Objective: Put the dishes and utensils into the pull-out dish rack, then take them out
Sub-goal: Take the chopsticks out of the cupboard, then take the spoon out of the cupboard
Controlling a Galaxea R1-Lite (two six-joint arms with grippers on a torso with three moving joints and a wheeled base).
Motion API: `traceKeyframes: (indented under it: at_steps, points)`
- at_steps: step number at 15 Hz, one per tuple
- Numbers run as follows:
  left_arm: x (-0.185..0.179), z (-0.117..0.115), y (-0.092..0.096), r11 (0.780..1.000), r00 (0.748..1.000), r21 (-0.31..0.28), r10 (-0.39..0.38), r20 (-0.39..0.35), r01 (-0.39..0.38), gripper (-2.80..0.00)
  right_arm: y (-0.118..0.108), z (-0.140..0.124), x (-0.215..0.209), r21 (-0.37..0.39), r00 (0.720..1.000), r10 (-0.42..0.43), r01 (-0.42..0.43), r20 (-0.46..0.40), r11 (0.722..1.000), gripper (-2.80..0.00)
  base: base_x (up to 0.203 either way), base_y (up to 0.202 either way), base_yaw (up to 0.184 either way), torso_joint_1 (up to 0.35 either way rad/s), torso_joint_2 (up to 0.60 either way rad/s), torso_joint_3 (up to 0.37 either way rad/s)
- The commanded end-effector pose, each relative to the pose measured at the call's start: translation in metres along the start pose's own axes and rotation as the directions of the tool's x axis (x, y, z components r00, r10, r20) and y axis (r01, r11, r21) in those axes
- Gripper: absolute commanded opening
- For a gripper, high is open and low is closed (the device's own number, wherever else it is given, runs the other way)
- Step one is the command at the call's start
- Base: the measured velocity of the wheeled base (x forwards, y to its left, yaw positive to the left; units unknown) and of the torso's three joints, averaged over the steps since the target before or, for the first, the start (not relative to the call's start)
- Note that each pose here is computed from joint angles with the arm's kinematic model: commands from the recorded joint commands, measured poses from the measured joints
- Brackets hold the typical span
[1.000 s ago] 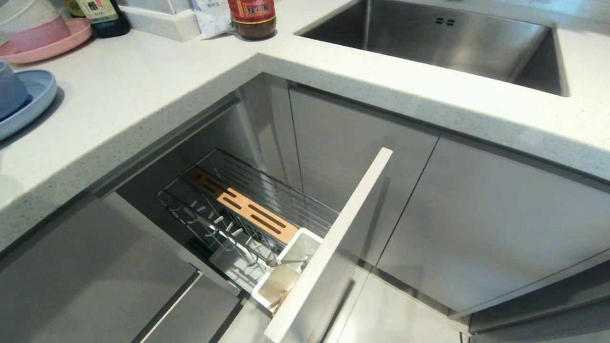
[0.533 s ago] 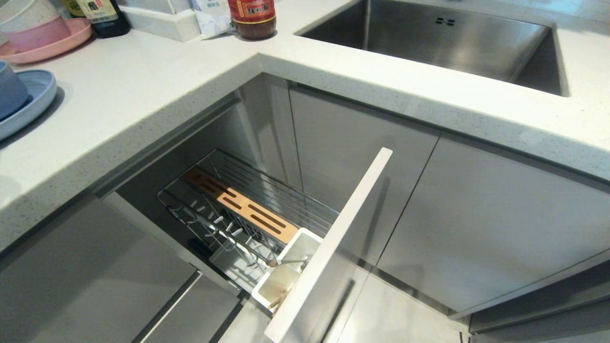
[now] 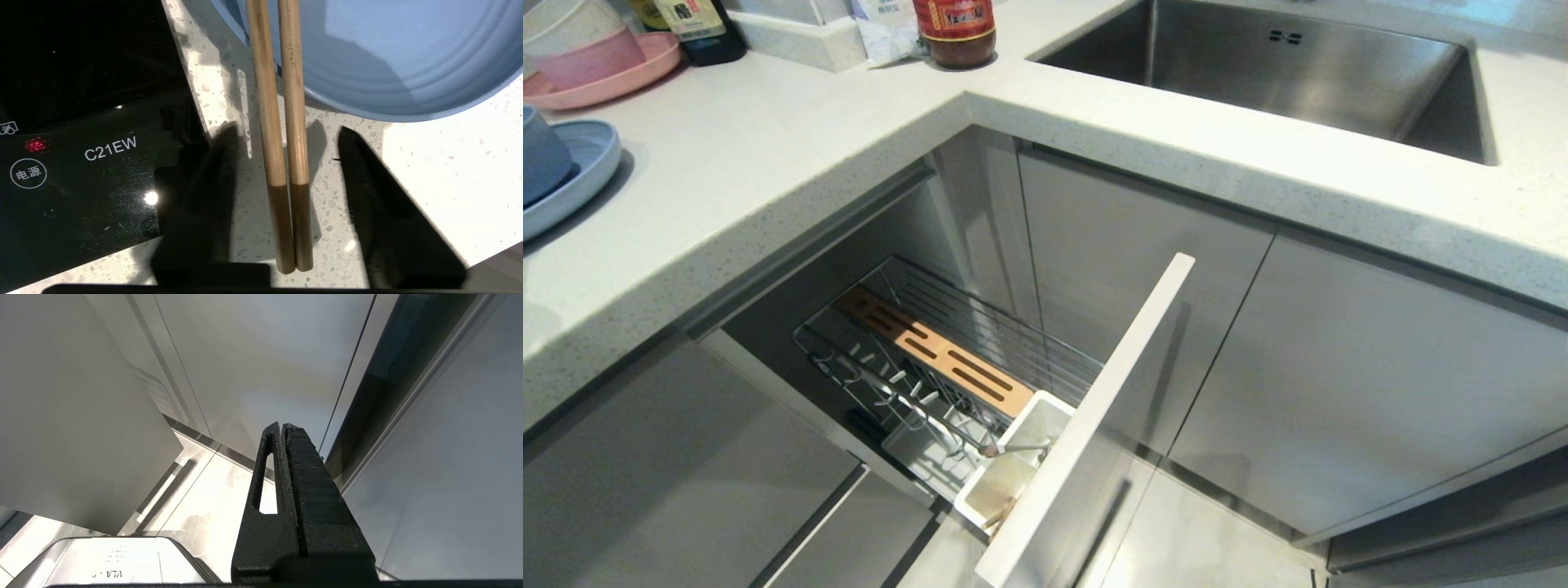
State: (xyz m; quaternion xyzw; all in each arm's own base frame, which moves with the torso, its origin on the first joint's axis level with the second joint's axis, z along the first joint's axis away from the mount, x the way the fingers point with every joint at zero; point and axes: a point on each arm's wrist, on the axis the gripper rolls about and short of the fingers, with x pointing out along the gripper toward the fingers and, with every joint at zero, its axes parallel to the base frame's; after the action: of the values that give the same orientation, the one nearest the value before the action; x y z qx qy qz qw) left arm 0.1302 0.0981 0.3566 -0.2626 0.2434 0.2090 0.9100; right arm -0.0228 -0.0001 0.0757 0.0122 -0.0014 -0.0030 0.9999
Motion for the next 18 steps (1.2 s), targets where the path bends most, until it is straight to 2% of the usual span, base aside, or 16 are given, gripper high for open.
traceKeyframes:
  at_steps: [1,9,14,18]
  points:
    - [-0.001,-0.001,0.0,1.0,1.0,-0.004,-0.001,-0.007,0.001,0.0,0.0,0.0,0.0,0.0,1.0,0.0,0.0,0.002,1.0,-2.8,0.0,0.0,0.0,0.0,0.0,0.0]
    - [-0.016,-0.009,-0.007,0.999,1.0,0.019,-0.026,0.014,0.026,0.0,0.0,0.0,0.0,0.0,1.0,0.0,0.0,0.002,1.0,-2.8,0.0,0.0,0.0,0.0,0.0,0.0]
    - [-0.047,-0.022,-0.014,0.998,0.995,0.047,-0.035,0.095,0.03,0.0,0.0,0.0,0.0,0.0,1.0,0.0,0.0,0.002,1.0,-2.8,0.0,0.0,0.0,0.0,0.0,0.0]
    - [-0.076,-0.032,-0.017,0.997,0.978,0.058,0.03,0.209,-0.043,0.0,0.0,0.0,0.0,-0.001,1.0,0.0,0.0,0.002,1.0,-2.8,0.0,0.0,0.0,0.0,0.0,0.0]
